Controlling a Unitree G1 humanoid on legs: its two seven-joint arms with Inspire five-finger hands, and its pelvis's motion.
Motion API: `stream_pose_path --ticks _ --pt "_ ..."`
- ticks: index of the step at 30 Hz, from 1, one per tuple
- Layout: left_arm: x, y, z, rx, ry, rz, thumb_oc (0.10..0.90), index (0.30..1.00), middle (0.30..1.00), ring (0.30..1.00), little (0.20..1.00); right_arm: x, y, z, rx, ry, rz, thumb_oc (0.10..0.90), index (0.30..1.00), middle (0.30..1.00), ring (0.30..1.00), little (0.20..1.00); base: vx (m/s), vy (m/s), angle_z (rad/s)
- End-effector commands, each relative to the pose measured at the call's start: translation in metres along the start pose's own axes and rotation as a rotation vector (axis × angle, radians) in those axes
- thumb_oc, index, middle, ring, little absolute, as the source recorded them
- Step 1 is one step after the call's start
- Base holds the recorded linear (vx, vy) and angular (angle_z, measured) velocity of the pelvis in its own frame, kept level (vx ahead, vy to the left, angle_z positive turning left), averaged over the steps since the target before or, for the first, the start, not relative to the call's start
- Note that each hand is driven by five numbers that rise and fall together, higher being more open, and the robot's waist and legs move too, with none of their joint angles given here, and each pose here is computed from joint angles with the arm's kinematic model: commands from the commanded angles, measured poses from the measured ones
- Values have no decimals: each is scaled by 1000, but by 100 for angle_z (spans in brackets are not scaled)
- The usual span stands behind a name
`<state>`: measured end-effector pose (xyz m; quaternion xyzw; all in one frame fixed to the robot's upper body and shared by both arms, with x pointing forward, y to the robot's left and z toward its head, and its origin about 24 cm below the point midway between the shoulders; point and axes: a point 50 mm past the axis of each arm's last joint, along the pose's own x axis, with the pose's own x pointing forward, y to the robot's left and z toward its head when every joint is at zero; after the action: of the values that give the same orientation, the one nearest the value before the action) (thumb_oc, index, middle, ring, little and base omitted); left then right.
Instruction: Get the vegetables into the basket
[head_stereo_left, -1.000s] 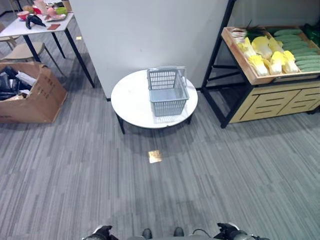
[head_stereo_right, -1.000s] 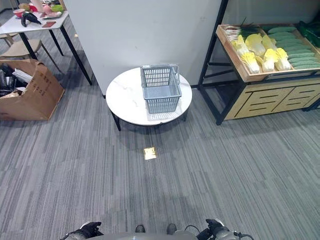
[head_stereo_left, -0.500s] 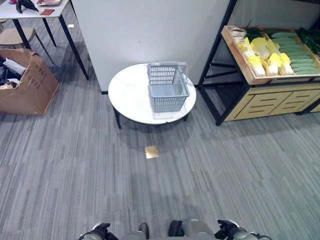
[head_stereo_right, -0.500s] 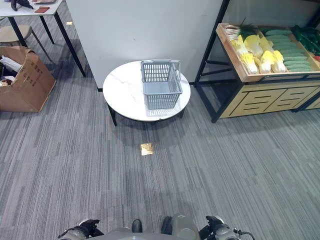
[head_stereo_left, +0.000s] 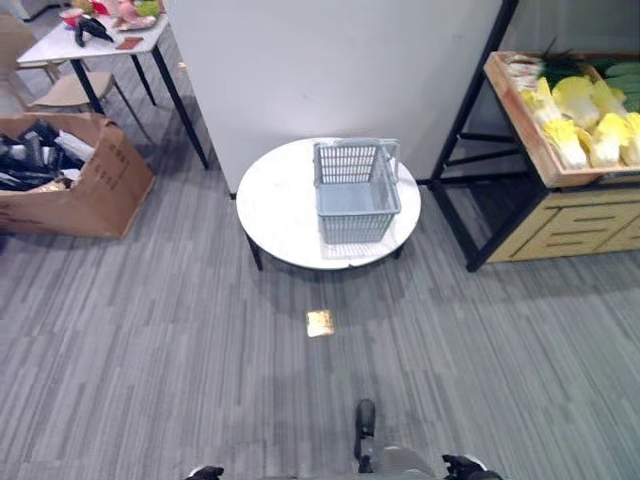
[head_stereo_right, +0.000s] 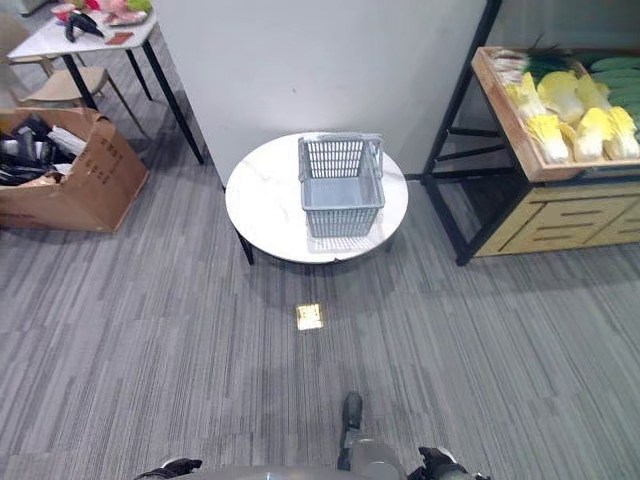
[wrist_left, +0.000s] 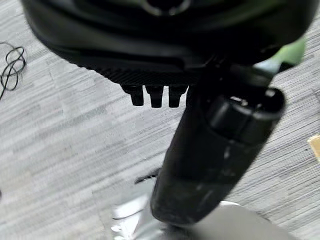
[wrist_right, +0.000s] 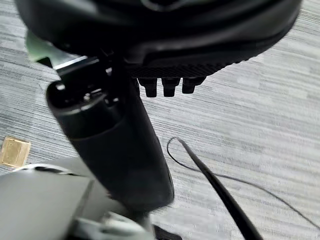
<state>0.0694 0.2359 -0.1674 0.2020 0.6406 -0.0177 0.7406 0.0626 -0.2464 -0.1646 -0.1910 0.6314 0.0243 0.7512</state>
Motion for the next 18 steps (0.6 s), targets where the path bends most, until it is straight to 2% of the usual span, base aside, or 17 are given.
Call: stream_pose_path --ticks 1,4,10,18 --pt "0 10 20 42 -47 20 900 1000 1000 1000 1000 1 -9 19 42 -40 -23 900 1000 1000 1000 1000 378 -229 61" --pt "0 10 26 20 -66 26 900 1000 1000 1000 1000 0 -15 17 9 -43 -29 900 1000 1000 1000 1000 616 -394 40" --pt "-1 15 38 -62 -99 47 900 1000 1000 1000 1000 0 -24 21 -9 -56 -62 900 1000 1000 1000 1000 293 -293 19" --pt "-1 14 35 -97 -97 56 900 1000 1000 1000 1000 -1 -32 10 -13 -12 -85 900 1000 1000 1000 1000 171 -110 12"
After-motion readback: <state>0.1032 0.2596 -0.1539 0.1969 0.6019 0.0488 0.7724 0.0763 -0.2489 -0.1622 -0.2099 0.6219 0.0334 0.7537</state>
